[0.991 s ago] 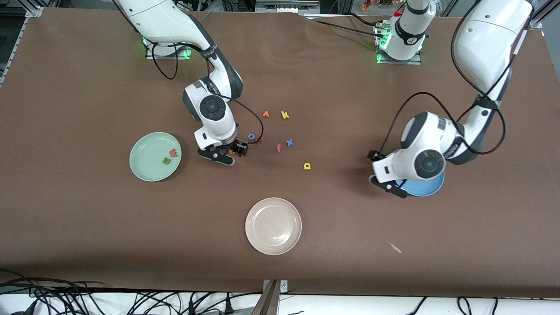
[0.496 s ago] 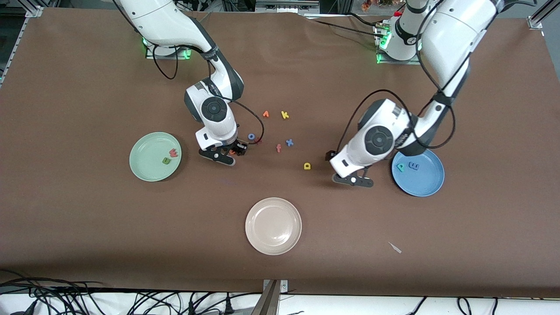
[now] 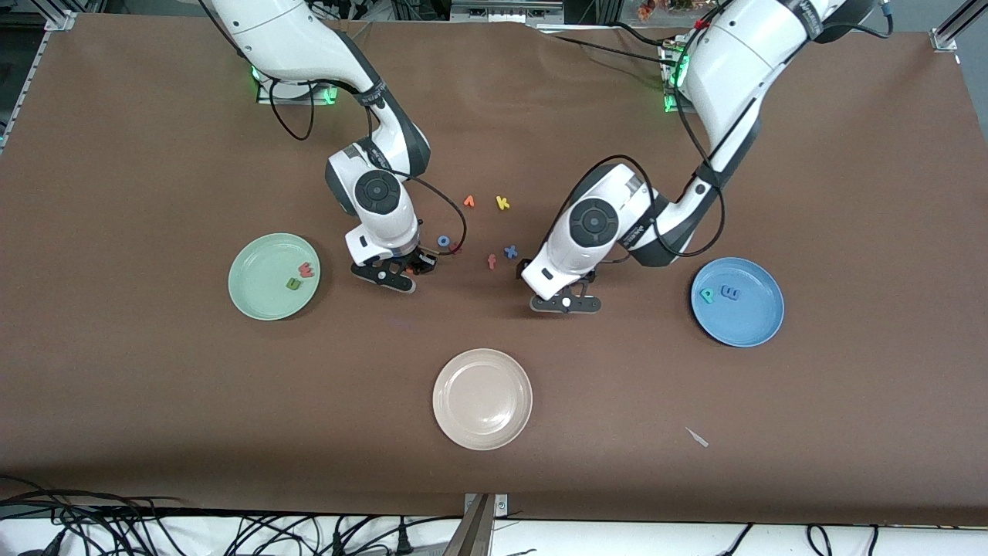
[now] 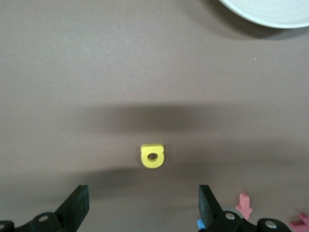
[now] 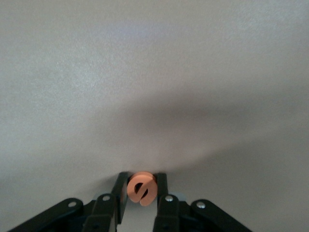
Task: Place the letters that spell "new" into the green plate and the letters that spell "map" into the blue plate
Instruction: 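Grasp the orange letter with the right gripper while the left gripper reaches yellow, then open the right gripper over green plate while the left gripper grasps yellow, then carry yellow letter to blue plate with the left gripper while the right gripper retracts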
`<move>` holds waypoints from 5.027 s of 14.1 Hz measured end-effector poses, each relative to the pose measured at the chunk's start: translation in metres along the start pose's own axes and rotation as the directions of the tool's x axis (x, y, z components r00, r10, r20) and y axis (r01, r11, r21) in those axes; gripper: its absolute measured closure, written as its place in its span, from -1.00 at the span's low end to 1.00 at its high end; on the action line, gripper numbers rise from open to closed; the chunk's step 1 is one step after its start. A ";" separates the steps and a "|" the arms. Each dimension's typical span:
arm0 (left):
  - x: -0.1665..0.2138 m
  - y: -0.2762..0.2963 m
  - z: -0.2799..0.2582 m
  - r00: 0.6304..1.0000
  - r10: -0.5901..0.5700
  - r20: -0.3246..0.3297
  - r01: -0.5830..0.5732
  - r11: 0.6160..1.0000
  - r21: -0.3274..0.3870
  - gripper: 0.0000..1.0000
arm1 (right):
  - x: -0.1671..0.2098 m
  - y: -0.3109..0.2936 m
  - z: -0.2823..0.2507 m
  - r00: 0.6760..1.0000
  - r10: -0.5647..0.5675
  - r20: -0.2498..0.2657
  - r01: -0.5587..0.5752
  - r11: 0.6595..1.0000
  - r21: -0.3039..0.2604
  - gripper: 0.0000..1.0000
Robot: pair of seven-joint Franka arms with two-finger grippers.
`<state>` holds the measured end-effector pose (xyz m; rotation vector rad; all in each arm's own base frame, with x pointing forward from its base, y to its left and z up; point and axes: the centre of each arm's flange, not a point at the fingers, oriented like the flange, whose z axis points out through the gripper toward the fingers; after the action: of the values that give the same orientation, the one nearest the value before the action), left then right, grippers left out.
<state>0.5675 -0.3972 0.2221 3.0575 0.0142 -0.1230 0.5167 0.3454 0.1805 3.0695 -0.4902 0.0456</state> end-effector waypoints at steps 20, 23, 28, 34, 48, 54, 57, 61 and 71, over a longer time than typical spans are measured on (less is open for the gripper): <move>0.011 0.019 0.050 0.998 0.044 -0.038 -0.040 0.994 0.099 -0.19 | 0.090 0.236 -0.058 0.938 -0.343 0.050 0.346 0.932 -0.109 -0.44; 0.007 0.021 0.052 0.998 0.049 -0.025 -0.046 0.993 0.112 -0.12 | 0.097 0.231 -0.081 0.943 -0.327 0.056 0.331 0.939 -0.091 -0.98; 0.006 0.023 0.051 0.998 0.052 -0.025 -0.049 0.993 0.111 0.04 | 0.133 0.205 -0.180 0.946 -0.304 0.110 0.312 0.947 -0.071 -0.99; 0.005 0.026 0.050 0.998 0.056 -0.026 -0.053 0.992 0.110 0.37 | 0.136 0.208 -0.309 0.945 -0.312 0.094 0.316 0.948 -0.025 -1.00; 0.030 -0.021 0.036 0.991 0.115 0.072 -0.126 0.975 0.180 0.44 | 0.151 0.235 -0.362 0.958 -0.274 0.083 0.276 0.961 -0.004 -1.00; 0.058 -0.090 -0.021 0.956 0.227 0.188 -0.260 0.951 0.170 0.44 | 0.162 0.264 -0.369 0.966 -0.240 0.093 0.239 0.971 0.019 -1.00; 0.074 -0.146 -0.045 0.915 0.311 0.256 -0.355 0.923 0.147 0.44 | 0.158 0.259 -0.372 0.964 -0.250 0.091 0.249 0.968 0.022 -1.00; 0.096 -0.251 -0.059 0.837 0.434 0.334 -0.478 0.877 0.060 0.44 | 0.155 0.262 -0.371 0.959 -0.255 0.122 0.255 0.967 0.019 -1.00; 0.104 -0.357 -0.058 0.779 0.486 0.396 -0.538 0.843 0.025 -0.55 | 0.156 0.263 -0.387 0.956 -0.273 0.111 0.267 0.962 0.062 -1.00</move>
<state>0.6708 -0.0357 0.2422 2.9739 -0.8828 -0.6903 0.5736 0.0618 0.5797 3.1658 -0.0688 -0.1356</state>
